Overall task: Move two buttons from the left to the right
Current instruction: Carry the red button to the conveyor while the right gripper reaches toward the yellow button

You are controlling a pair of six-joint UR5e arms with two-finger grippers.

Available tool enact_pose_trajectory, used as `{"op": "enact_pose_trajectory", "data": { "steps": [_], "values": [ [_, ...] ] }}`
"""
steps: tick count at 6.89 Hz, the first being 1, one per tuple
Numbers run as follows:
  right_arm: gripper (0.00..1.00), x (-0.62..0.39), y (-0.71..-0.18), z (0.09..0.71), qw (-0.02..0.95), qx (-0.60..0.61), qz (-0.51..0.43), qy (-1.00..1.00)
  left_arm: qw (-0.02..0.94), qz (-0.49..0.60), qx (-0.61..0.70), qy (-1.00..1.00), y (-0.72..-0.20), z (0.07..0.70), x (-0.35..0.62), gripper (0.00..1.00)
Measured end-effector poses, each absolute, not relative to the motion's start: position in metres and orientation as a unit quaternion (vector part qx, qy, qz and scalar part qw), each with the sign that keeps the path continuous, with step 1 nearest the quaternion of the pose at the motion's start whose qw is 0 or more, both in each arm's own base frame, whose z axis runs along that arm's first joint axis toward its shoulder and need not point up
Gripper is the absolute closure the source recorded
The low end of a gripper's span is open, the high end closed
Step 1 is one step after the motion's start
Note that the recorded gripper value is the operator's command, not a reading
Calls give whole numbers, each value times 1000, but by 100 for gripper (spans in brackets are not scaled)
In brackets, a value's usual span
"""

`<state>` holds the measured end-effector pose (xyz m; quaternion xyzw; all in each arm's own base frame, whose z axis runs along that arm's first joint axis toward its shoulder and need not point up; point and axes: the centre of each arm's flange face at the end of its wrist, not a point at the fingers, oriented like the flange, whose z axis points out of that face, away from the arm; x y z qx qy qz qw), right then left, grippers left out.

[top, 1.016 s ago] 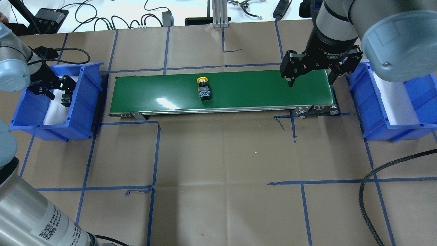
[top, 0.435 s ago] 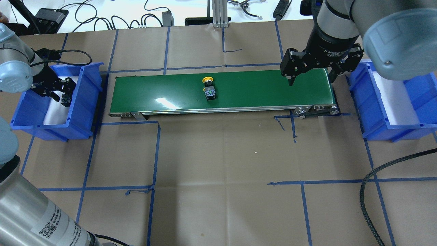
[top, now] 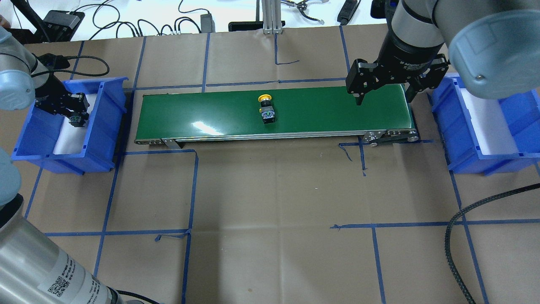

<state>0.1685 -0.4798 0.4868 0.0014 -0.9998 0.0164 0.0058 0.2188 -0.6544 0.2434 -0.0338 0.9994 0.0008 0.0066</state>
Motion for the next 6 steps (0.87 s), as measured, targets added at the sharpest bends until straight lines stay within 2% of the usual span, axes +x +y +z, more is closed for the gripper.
{"op": "enact_pose_trajectory", "data": {
  "steps": [4, 6],
  "values": [
    [0, 169, -480, 484, 7, 4, 13, -1000, 12, 9, -27, 1000, -614, 373, 201, 100],
    [0, 169, -481, 479, 6, 7, 9, -1000, 6, 25, -28, 999, -604, 410, 186, 100]
  ]
}}
